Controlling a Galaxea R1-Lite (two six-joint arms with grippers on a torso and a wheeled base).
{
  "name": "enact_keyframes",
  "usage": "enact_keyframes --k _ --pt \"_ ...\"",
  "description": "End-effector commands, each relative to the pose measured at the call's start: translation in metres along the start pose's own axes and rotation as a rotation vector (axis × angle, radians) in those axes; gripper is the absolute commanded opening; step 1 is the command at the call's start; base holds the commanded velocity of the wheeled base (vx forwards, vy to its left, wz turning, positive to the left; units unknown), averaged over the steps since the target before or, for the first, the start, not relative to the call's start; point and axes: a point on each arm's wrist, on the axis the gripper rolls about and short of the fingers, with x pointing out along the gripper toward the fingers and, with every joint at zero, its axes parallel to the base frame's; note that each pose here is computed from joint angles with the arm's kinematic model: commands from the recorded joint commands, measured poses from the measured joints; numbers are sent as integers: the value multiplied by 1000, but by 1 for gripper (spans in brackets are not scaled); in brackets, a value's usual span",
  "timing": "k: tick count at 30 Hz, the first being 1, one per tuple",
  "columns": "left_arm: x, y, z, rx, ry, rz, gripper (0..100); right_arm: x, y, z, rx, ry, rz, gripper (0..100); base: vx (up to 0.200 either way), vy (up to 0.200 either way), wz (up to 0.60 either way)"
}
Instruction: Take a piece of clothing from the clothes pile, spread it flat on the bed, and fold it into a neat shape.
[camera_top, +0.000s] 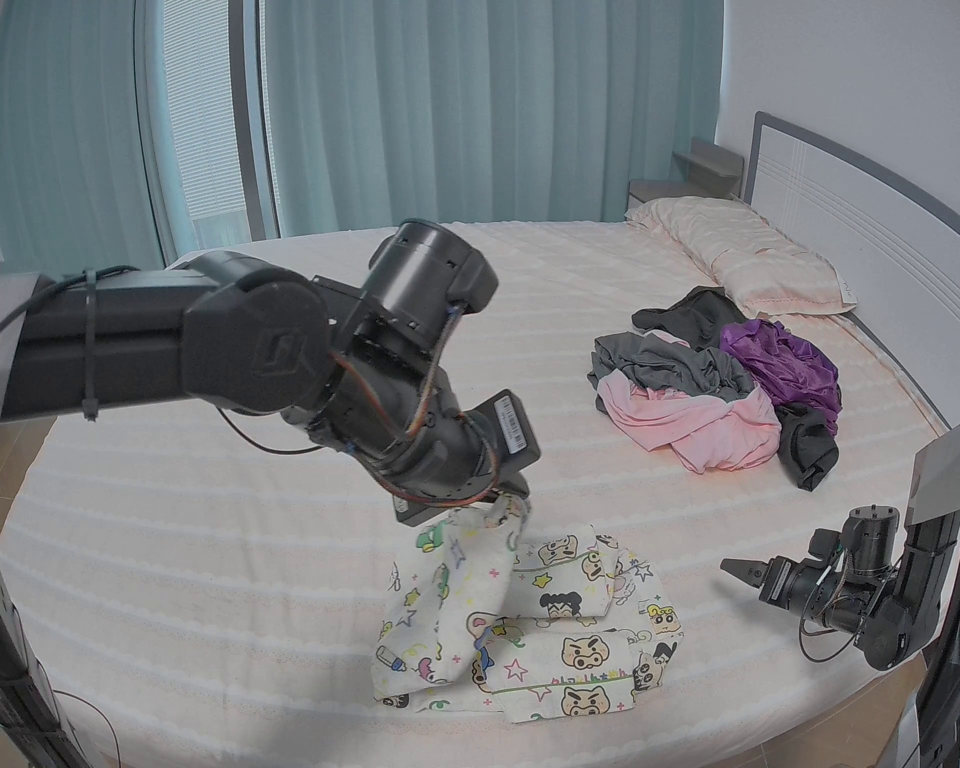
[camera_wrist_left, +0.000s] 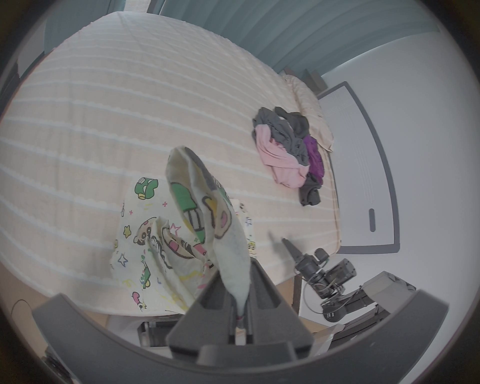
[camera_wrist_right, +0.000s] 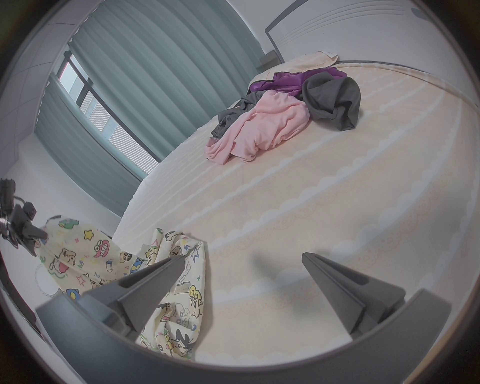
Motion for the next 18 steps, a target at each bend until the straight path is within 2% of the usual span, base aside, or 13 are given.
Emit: enact_keyframes --k 1,11,12,16,18 --pt "26 -21 -3 -1 22 -32 0 0 0 0 -1 0 1 100 0 0 0" --pt "28 -29 -3 4 59 -101 0 1 1 0 -3 2 3 100 0 0 0" --pt "30 -29 -2 5 51 -111 100 1 1 0 -3 2 3 100 0 0 0" --pt "38 -26 -3 -4 23 -165 100 1 0 0 -3 1 2 100 0 0 0" --pt "44 -24 -3 -37 2 -206 100 1 0 -1 -3 6 1 100 0 0 0"
